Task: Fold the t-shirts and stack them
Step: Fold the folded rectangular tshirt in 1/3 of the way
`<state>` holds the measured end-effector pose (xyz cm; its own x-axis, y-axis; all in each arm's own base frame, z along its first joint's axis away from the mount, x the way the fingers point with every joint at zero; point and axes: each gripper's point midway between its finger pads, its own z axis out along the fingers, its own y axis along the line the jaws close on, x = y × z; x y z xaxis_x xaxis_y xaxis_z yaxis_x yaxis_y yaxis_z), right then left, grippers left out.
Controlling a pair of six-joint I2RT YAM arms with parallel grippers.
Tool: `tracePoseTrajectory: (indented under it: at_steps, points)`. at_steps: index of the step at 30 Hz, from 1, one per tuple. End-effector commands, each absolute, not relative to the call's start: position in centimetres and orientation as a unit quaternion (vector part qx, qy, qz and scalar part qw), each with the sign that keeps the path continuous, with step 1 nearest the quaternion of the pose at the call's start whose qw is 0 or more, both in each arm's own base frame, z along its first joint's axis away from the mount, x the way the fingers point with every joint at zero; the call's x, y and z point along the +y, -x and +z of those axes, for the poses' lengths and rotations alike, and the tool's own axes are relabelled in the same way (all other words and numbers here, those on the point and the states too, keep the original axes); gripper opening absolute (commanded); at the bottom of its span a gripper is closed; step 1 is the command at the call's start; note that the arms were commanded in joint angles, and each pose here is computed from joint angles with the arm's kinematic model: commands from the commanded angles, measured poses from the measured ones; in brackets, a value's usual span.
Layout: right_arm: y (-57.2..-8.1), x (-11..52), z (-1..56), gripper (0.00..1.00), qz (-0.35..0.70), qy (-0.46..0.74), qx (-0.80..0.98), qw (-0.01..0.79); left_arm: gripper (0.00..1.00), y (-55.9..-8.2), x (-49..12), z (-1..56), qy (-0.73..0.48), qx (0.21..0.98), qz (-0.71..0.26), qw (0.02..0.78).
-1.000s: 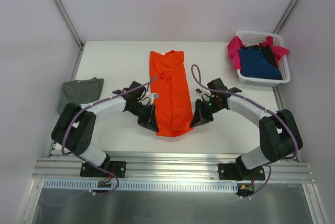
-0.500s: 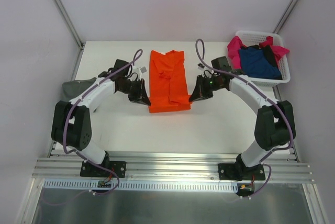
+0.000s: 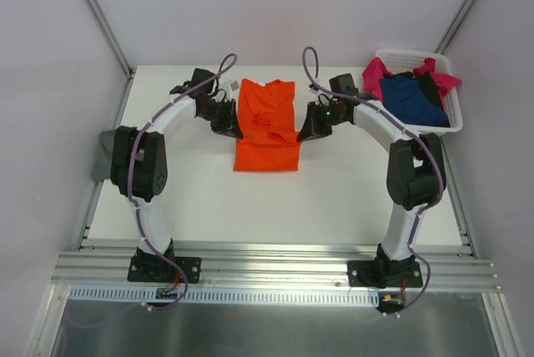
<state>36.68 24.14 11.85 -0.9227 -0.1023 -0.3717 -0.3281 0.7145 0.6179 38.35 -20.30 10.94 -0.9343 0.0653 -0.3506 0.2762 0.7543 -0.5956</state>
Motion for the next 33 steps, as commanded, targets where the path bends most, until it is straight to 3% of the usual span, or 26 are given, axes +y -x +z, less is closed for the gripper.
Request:
tracePoseTrajectory:
  at_steps: [1, 9, 29, 30, 31, 32, 33]
  points:
    - [-40.0, 24.1, 12.6, 0.00, 0.354, 0.133, 0.904, 0.197, 0.00, -40.9, -19.7, 11.5, -0.110, 0.922, -0.321, 0.187]
    - [-44.6, 24.8, 12.3, 0.00, 0.351, 0.134, 0.900, 0.222, 0.00, -43.4, -19.7, 10.0, -0.107, 0.926, -0.308, 0.189]
    - [-49.0, 26.0, 8.5, 0.03, 0.347, 0.113, 0.904, 0.221, 0.00, -48.3, -17.8, 6.0, -0.064, 0.945, -0.247, 0.203]
    - [-49.2, 26.0, 8.9, 0.38, 0.344, 0.118, 0.903, 0.229, 0.19, -48.4, -17.6, 6.1, -0.063, 0.946, -0.245, 0.204]
    - [-49.3, 25.8, 9.2, 0.55, 0.337, 0.130, 0.902, 0.235, 0.42, -48.6, -17.4, 6.7, -0.063, 0.945, -0.237, 0.214]
    - [-49.4, 25.6, 10.6, 0.66, 0.333, 0.136, 0.899, 0.250, 0.74, -48.4, -17.2, 7.0, -0.060, 0.947, -0.229, 0.217]
    - [-49.4, 25.3, 11.2, 0.74, 0.328, 0.139, 0.898, 0.257, 0.83, -48.5, -17.1, 8.6, -0.062, 0.944, -0.223, 0.234]
